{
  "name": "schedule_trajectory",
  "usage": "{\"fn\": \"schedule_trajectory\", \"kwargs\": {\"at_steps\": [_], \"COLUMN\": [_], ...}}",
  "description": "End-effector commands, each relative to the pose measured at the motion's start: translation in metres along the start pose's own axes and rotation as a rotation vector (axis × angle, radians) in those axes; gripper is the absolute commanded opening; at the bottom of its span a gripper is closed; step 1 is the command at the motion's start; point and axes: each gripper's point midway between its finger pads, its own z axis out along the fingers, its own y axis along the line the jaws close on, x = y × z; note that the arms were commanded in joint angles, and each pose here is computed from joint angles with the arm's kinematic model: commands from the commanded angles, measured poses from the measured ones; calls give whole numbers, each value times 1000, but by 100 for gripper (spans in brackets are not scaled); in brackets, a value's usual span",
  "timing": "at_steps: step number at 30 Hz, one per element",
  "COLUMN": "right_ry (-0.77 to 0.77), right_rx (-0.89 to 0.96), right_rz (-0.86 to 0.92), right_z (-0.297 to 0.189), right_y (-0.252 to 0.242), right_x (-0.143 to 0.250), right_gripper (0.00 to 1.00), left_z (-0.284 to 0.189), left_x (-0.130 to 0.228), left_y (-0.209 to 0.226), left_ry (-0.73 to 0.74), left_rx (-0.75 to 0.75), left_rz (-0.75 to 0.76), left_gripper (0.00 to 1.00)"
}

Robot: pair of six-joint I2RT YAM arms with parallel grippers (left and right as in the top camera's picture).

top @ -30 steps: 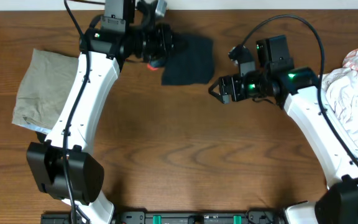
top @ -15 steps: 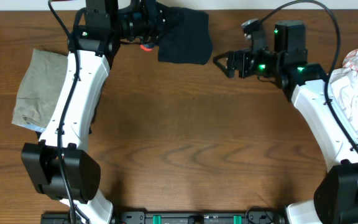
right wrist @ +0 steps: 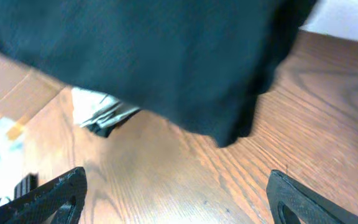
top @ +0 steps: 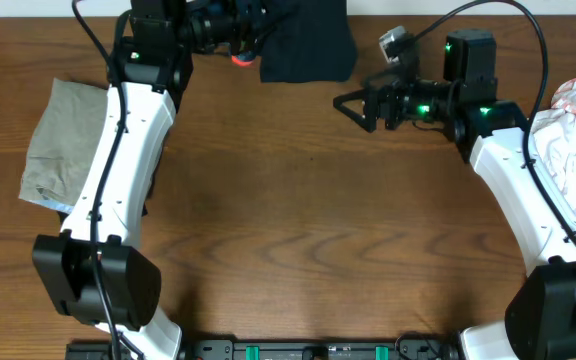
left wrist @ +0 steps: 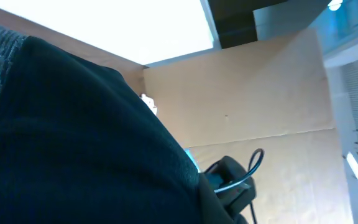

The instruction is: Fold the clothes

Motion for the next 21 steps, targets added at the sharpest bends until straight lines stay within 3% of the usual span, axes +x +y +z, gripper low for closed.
{"fn": "schedule_trajectory", "kwargs": {"at_steps": [1, 21], "right_ry": [-1, -109], "right_rx": [-86, -79], "right_rz": [-93, -184], "right_z": [2, 1], "right_y": [14, 16], "right_x": [-1, -32], "right_gripper": [92, 89], "left_z": [-11, -14], "left_x": [5, 9], "left_y": [-37, -58], "left_ry": [1, 33], "left_rx": [60, 125], "left_rz": [25, -20], "left_gripper": [6, 6]}}
